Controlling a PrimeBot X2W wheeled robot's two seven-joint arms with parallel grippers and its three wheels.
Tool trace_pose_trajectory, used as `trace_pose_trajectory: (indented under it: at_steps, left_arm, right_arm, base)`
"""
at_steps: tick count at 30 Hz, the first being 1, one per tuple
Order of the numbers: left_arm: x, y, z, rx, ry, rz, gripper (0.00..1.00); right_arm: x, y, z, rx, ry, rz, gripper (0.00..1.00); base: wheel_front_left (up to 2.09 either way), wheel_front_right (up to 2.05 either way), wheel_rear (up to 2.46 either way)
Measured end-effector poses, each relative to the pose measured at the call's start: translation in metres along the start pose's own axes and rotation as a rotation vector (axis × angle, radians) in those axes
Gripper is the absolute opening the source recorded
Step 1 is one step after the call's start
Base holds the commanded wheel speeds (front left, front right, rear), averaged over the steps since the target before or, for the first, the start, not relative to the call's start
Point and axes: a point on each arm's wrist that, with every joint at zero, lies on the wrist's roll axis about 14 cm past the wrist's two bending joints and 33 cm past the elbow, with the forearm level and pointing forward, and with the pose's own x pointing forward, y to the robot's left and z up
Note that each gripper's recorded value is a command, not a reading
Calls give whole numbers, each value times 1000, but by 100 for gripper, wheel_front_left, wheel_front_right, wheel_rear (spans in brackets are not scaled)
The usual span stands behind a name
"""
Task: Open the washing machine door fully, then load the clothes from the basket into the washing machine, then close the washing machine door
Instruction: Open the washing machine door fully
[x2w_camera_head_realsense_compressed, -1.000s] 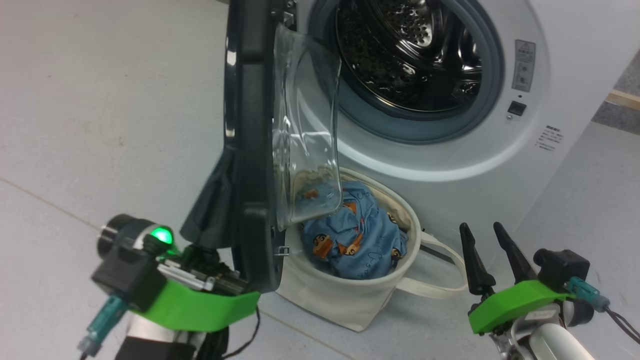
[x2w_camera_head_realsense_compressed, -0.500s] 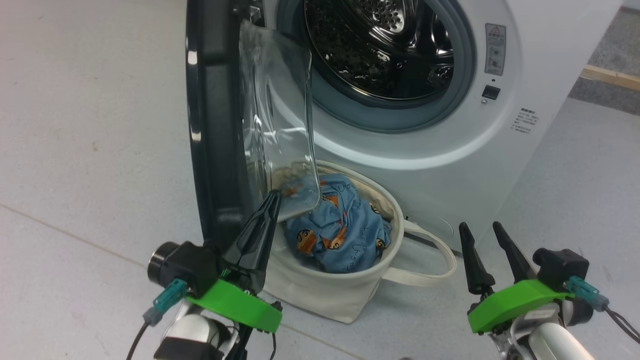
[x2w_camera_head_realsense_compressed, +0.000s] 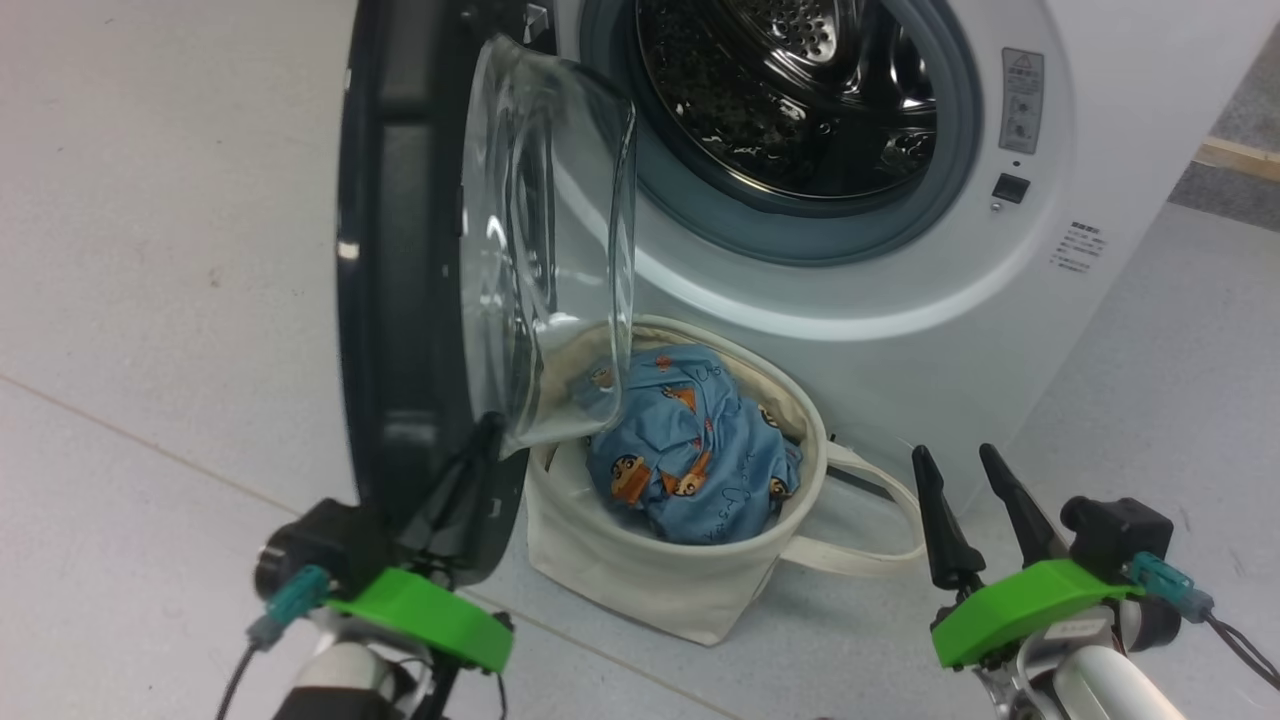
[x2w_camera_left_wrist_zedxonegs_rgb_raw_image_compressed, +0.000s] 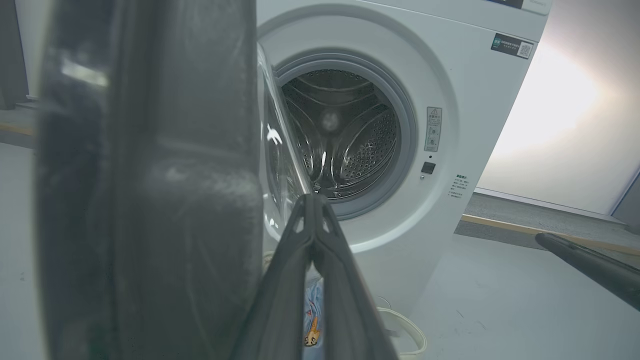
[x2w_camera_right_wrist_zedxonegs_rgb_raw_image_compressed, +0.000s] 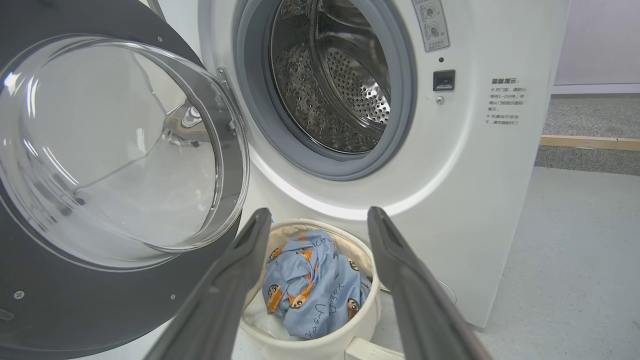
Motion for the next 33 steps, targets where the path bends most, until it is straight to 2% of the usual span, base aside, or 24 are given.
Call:
trace_pose_trajectory:
  at_steps: [12, 26, 33]
  left_arm:
    - [-19, 87, 13, -3, -22, 227, 0]
    - [-33, 201, 26, 38, 22, 470, 0]
    - [-35, 237, 20, -3, 51, 585, 0]
  right_arm:
    - [2, 4, 1, 0, -4, 10, 100]
    - [-12, -14, 11, -7, -31, -51, 100]
    - [-13, -22, 12, -2, -36, -72, 100]
  base:
    - [0, 0, 0]
    - [0, 0, 0]
    - [0, 0, 0]
